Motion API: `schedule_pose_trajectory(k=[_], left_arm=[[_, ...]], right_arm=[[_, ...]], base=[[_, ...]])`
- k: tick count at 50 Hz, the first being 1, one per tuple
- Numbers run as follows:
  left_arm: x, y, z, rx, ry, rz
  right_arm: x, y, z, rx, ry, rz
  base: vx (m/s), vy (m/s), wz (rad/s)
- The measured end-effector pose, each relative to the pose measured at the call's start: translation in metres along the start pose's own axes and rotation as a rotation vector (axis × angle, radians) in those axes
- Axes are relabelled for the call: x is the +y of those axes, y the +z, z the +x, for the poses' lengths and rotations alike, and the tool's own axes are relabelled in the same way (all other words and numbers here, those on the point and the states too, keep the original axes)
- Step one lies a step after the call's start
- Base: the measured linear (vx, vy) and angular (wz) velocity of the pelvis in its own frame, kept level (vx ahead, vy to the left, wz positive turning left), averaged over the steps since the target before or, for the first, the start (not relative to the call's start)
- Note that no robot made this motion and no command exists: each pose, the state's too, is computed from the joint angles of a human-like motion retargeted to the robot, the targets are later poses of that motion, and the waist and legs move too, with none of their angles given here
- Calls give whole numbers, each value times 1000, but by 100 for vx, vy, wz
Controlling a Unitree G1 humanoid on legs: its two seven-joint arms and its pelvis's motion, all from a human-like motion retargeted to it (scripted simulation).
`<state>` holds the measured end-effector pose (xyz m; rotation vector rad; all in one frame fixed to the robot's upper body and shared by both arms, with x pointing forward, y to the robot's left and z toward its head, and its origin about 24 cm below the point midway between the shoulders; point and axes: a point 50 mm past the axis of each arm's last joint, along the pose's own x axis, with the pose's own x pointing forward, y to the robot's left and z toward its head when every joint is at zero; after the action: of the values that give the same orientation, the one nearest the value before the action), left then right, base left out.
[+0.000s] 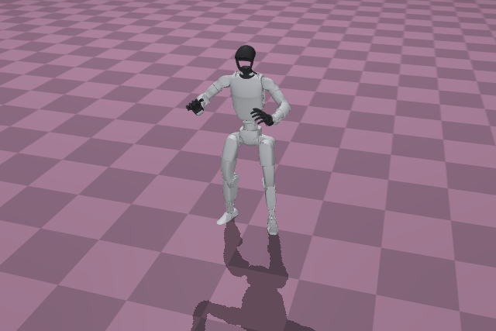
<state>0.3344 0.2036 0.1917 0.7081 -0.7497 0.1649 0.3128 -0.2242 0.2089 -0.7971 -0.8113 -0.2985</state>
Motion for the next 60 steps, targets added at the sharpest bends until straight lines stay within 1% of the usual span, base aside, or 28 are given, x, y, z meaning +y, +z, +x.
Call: schedule_pose_trajectory(k=[4,6,8,11,13,15,17,21,24,28,33,36,38,44,45,46,47,48,49,50,51,53,54,56,60], left_arm=[[8,-28,-18,315,192,-434],[8,-48,-32,484,330,-677],[4,-69,-49,644,440,-840],[-7,-93,-70,831,556,-964],[-13,-97,-72,874,574,-972],[-18,-89,-61,847,540,-934],[-24,-69,-41,756,457,-861],[-39,-6,6,451,207,-677],[-56,43,33,226,22,-576],[-91,98,54,36,-165,-507],[-138,134,55,-1,-320,-501],[-146,136,53,27,-313,-523],[-142,132,53,-3,-321,-472],[-105,144,72,-199,-240,-334],[-99,153,77,-233,-214,-335],[-93,164,84,-262,-179,-355],[-92,173,87,-307,-188,-328],[-91,183,91,-360,-213,-293],[-93,193,94,-425,-269,-240],[-94,203,97,-472,-295,-203],[-95,212,99,-511,-306,-174],[-92,233,110,-567,-212,-152],[-94,239,111,-598,-213,-117],[-97,249,118,-660,-194,-15],[-104,253,130,-675,-162,135]], right_arm=[[-16,-44,-26,386,-164,273],[-18,-62,-45,579,-328,517],[-13,-76,-65,730,-433,699],[3,-87,-89,890,-488,884],[14,-87,-96,934,-471,941],[21,-81,-96,924,-432,947],[24,-70,-88,863,-377,911],[23,-37,-62,647,-250,774],[24,-13,-44,502,-187,725],[40,13,-28,410,-129,783],[72,39,-18,413,-36,970],[77,45,-17,439,-57,1103],[70,40,-14,366,27,936],[30,32,-12,283,-75,879],[24,36,-11,294,-168,1009],[18,39,-12,332,-305,1210],[13,40,-10,314,-316,1201],[11,44,-7,272,-281,1219],[12,55,-2,177,-154,1290],[12,60,1,129,-110,1308],[10,61,4,107,-107,1302],[-2,51,14,164,-378,1111],[-2,54,16,144,-393,1087],[-1,56,26,96,-415,915],[4,60,39,130,-536,996]], base=[[0,0,0],[0,0,0],[0,0,0],[0,0,0],[0,-1,10],[0,-1,26],[0,-2,35],[1,-2,49],[1,-2,56],[0,-2,47],[0,-2,16],[0,0,0],[0,0,0],[0,0,0],[0,0,0],[0,0,0],[0,0,0],[2,-2,-20],[2,-2,-23],[2,-2,-27],[2,-2,-31],[2,-2,-38],[2,-2,-47],[2,-2,-56],[1,-2,-72]])
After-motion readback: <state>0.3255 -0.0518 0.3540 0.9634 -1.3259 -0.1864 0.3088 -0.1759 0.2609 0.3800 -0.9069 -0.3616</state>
